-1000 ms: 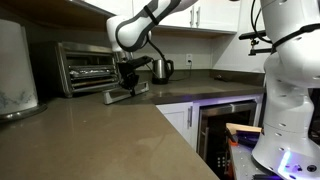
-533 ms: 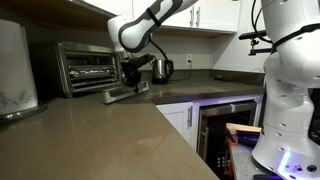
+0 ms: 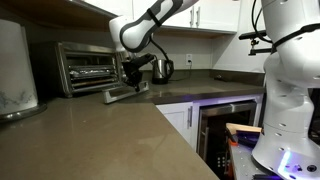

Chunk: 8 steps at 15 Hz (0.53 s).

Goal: Close the door of the microwave oven.

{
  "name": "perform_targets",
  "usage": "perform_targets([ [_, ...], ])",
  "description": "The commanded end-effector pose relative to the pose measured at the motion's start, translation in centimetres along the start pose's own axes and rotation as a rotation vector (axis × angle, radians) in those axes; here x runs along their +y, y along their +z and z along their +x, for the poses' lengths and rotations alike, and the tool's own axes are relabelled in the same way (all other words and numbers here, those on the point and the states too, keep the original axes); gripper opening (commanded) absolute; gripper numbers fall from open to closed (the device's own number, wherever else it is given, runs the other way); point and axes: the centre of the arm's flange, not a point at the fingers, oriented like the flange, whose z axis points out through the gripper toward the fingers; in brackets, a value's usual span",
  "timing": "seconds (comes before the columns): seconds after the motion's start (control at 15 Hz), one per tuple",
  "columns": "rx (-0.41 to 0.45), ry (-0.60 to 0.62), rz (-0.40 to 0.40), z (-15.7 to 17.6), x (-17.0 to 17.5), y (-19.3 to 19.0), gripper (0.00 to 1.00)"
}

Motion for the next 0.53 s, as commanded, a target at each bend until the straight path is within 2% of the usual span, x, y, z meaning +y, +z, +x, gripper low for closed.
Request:
perform_targets([
  [0.0,0.087,0.027,-0.026,3.3,1.9,-0.9,0.0],
  [0.47,0.108,0.058,-0.074,4.1,4.6,-1.9,0.0],
])
